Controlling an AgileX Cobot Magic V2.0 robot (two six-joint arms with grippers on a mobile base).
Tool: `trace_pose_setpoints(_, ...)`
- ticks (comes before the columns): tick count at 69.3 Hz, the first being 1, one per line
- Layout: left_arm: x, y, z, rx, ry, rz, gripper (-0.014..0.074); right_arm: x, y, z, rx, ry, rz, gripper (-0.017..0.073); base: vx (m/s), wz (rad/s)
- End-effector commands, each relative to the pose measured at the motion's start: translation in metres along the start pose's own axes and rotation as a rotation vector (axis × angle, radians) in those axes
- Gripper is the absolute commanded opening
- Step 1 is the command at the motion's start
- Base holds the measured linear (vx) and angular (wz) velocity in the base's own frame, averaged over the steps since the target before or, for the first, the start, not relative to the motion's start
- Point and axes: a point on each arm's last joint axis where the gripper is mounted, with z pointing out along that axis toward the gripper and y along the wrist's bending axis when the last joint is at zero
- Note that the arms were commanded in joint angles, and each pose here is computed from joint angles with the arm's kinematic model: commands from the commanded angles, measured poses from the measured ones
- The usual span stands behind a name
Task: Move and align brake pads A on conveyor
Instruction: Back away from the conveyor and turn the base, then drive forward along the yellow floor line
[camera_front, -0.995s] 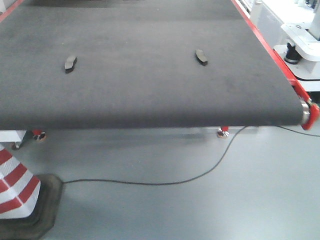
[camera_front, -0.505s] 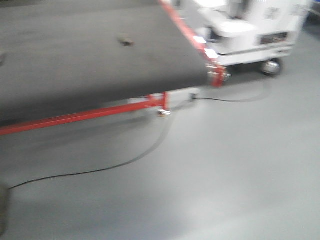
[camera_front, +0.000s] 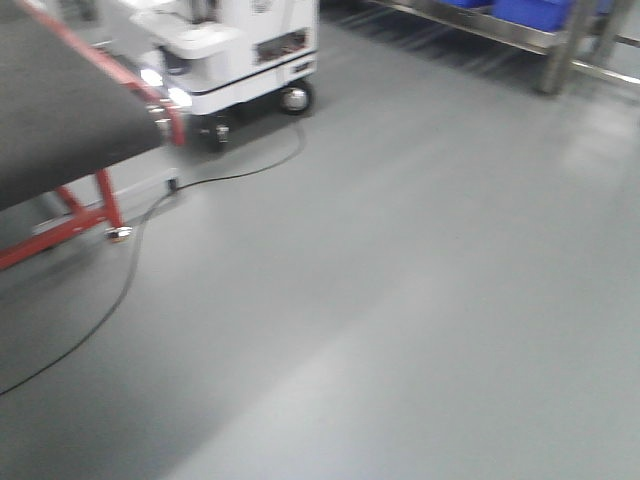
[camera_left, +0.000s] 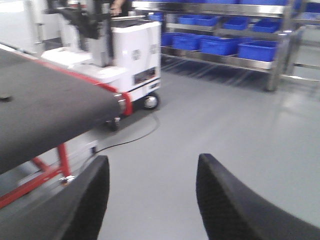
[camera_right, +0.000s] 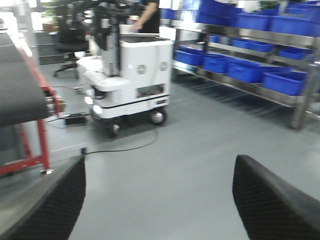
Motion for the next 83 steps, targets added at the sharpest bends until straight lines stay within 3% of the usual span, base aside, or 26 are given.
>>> trace_pose_setpoints(1, -0.0145, -0.0005, -0.0013, 0.005, -0.092, -0.014, 0.0388, -0.0134, -0.0011, -0.0002, 0.012, -0.085, -0.013, 0.057, -0.21, -0.81)
trace_pose_setpoints(46, -0.0145, -0.0005, -0.0013, 0.005, -0.092, -0.014, 0.0388, -0.0134, -0.0011, -0.0002, 0.012, -0.085, -0.013, 0.057, -0.18, -0.76)
trace_pose_setpoints(83, -0.0145, -0.0005, -0.0011, 0.004, -0.09, -0.014, 0.0388, -0.0134, -0.0011, -0.0002, 0.012, -0.085, -0.013, 0.0563, 0.04, -0.74)
